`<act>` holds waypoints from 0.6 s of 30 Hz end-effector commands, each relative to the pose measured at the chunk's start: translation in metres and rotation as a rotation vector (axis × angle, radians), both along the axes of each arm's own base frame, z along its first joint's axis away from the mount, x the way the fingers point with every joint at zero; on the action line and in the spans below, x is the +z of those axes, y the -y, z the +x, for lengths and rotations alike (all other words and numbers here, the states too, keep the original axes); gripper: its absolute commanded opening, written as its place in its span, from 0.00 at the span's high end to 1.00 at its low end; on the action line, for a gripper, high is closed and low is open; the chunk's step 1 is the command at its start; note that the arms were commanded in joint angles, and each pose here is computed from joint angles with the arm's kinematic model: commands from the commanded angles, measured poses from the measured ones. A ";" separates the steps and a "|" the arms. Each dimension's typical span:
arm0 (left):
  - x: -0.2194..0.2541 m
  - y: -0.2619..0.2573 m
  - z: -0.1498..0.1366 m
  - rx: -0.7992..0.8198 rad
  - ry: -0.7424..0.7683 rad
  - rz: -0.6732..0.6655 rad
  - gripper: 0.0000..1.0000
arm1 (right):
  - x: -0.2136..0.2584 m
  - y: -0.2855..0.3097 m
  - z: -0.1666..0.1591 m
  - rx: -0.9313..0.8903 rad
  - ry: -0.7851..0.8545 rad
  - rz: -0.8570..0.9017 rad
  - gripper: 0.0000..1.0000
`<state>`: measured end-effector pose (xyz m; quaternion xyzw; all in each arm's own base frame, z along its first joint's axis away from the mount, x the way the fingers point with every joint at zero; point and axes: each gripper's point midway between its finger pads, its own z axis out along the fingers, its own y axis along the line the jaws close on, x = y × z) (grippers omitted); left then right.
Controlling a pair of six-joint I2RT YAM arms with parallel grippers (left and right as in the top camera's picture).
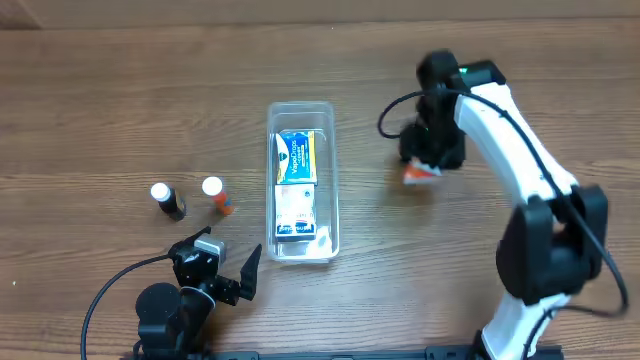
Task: Pack container
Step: 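Carry the red box into the container's far end and release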
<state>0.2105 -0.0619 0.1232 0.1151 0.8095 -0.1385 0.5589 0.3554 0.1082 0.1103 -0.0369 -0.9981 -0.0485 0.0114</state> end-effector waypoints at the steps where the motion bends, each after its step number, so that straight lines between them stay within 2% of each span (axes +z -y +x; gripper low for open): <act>1: 0.001 0.002 -0.001 -0.011 0.005 -0.005 0.00 | 0.079 -0.072 0.002 0.070 0.238 0.133 0.37; 4: 0.001 0.002 -0.001 -0.011 0.005 -0.006 0.00 | 0.091 -0.129 0.002 0.149 0.339 0.204 0.33; 8: 0.001 0.002 -0.001 -0.011 0.005 -0.006 0.00 | 0.085 -0.185 0.003 0.190 0.407 0.255 0.32; 18: 0.001 0.002 -0.001 -0.011 0.005 -0.006 0.00 | 0.016 -0.218 0.024 0.109 0.368 0.212 0.32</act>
